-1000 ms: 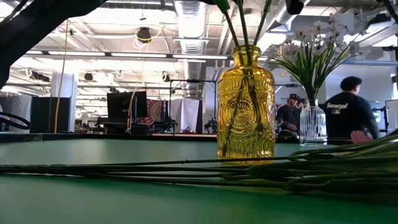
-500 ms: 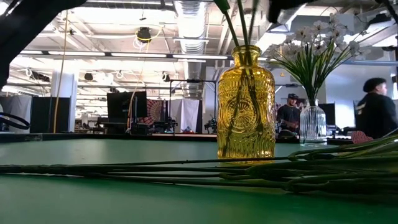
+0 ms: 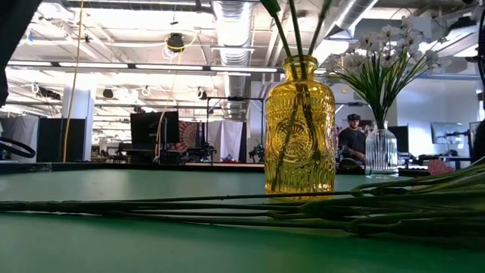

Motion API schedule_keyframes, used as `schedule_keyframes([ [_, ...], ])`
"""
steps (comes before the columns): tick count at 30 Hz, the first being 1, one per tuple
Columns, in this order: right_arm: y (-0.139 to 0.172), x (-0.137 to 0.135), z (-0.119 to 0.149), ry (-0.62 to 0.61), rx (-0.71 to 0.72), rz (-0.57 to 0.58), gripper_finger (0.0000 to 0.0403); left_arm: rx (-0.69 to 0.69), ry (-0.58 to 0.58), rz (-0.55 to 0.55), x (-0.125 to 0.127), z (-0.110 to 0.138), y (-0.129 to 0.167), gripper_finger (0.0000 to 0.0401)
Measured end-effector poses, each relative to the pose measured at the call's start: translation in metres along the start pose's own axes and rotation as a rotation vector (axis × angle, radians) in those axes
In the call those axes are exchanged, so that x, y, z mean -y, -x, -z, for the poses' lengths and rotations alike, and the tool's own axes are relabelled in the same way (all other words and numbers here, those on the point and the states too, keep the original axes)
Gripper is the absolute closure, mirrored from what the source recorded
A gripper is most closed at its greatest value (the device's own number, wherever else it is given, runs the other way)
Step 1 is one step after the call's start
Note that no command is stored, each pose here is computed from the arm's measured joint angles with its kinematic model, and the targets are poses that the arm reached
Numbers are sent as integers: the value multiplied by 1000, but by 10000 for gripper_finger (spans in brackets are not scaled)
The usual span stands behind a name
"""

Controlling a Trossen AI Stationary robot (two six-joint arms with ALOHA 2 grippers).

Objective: Sort flowers into vase by color
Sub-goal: Put the left pink flowers into the bottom transparent vase

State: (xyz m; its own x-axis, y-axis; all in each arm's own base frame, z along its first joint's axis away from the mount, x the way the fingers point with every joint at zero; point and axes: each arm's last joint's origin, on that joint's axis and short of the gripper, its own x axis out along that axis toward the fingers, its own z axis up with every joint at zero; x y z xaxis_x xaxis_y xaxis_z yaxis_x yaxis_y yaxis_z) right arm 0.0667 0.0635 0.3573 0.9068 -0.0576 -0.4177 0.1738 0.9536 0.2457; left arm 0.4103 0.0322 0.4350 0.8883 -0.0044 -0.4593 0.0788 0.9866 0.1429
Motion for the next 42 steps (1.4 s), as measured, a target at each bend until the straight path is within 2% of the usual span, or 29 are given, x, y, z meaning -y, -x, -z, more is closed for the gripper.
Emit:
schedule_keyframes([
  [6,4,-1,2,-64,-29,-58,378,7,-8,-172,-13,-7,53,198],
  [10,8,-10,8,-93,-63,-121,378,10,55,-218,-21,2,82,198],
  [13,9,-19,15,-91,-60,-126,378,23,102,-243,-21,13,93,198],
  [18,9,-31,31,-118,-29,-77,378,75,159,-261,-13,37,95,198],
  [25,9,-44,42,-172,-19,-67,378,173,221,-286,-9,63,90,198],
  [42,-2,-69,64,-182,-88,-1,377,203,265,-286,-9,67,88,198],
])
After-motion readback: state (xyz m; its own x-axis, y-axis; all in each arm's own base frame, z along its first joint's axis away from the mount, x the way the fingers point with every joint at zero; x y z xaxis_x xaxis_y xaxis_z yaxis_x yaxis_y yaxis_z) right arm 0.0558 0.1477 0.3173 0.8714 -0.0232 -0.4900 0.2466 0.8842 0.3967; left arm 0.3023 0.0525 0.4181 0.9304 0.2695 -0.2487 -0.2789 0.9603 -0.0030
